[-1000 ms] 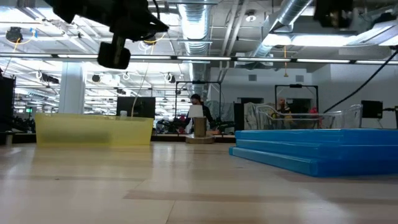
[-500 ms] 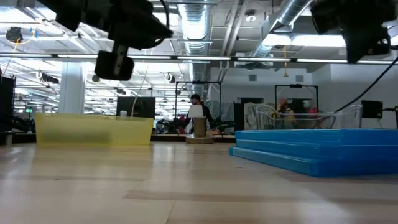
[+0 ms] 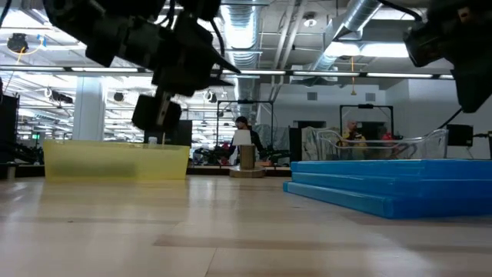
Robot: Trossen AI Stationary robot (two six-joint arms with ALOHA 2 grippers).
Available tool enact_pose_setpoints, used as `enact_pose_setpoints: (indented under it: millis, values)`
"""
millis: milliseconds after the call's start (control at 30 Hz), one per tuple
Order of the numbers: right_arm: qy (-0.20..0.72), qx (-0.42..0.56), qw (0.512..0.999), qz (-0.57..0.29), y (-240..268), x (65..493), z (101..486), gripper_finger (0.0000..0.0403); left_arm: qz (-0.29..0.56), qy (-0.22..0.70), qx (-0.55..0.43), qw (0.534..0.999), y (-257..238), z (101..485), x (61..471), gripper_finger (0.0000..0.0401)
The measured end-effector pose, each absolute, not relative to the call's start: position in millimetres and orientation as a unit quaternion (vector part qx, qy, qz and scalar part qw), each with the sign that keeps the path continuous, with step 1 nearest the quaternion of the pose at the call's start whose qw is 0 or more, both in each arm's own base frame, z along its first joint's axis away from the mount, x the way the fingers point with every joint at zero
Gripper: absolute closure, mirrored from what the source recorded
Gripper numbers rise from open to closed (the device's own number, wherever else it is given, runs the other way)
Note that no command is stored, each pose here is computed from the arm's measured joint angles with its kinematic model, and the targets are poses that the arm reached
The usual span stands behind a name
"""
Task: Pick & place jewel cases by type
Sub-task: Put the blue CD case into the transparent bin
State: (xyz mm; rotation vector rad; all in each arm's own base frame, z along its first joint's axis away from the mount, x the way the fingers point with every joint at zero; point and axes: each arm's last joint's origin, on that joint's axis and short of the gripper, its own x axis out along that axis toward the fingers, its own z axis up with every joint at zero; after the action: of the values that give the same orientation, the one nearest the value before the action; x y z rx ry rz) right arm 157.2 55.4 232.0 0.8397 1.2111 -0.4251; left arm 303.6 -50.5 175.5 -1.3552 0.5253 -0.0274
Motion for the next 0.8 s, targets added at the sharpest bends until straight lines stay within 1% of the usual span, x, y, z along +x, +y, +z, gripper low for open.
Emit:
enact_pose_setpoints:
  millis: [67, 200, 333, 433, 533, 633, 800]
  values:
    - [0.548, 0.379, 0.720, -0.191, 55, 157, 230, 0.0288, -0.017, 0.247, -0.625, 0.740, -52, 169, 307, 0.0315]
    - [0.536, 0.392, 0.730, -0.163, 58, 162, 219, 0.0245, -0.011, 0.254, -0.630, 0.734, -52, 161, 309, 0.0263]
    - [0.526, 0.414, 0.732, -0.130, 60, 165, 202, 0.0217, -0.002, 0.245, -0.615, 0.749, -51, 161, 309, 0.0232]
    - [0.515, 0.426, 0.734, -0.122, 60, 164, 187, 0.0207, 0.008, 0.235, -0.609, 0.757, -47, 161, 310, 0.0222]
    - [0.505, 0.438, 0.735, -0.119, 59, 163, 176, 0.0205, 0.021, 0.234, -0.600, 0.764, -39, 159, 310, 0.0221]
    - [0.495, 0.444, 0.738, -0.113, 59, 163, 168, 0.0210, 0.029, 0.228, -0.603, 0.764, -30, 159, 311, 0.0221]
    - [0.492, 0.449, 0.735, -0.129, 52, 162, 162, 0.0225, 0.037, 0.225, -0.617, 0.753, -23, 159, 312, 0.0220]
